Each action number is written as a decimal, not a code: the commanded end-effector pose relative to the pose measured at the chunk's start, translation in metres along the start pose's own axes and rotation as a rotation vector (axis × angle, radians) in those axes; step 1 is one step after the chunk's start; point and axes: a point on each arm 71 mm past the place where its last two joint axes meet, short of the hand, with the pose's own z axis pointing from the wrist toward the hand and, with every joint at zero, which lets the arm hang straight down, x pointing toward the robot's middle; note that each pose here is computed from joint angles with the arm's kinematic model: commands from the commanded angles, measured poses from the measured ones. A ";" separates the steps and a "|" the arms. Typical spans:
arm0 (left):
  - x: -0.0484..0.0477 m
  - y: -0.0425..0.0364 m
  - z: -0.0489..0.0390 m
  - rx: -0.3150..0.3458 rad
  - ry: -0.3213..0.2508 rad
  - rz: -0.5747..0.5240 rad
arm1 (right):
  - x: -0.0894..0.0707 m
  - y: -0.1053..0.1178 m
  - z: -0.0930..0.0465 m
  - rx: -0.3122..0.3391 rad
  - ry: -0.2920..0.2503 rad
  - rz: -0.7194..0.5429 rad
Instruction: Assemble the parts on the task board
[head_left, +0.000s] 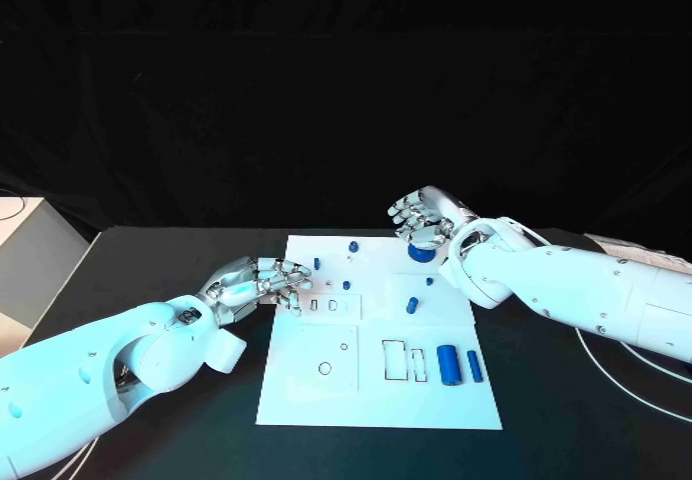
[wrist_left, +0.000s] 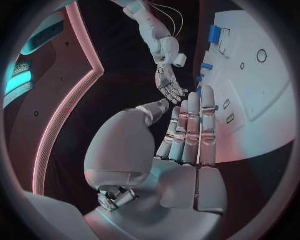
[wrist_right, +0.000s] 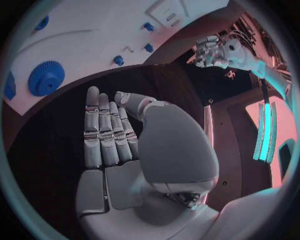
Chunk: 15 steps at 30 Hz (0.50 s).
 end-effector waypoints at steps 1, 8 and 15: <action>-0.0006 0.0017 0.0012 0.011 0.005 -0.004 | 0.000 -0.005 -0.004 0.038 0.073 0.255; -0.0035 0.0067 0.0028 0.003 -0.003 -0.008 | -0.010 -0.020 -0.007 0.070 0.117 0.384; -0.0046 0.0095 0.0039 -0.003 -0.003 -0.011 | -0.018 -0.035 -0.005 0.102 0.118 0.396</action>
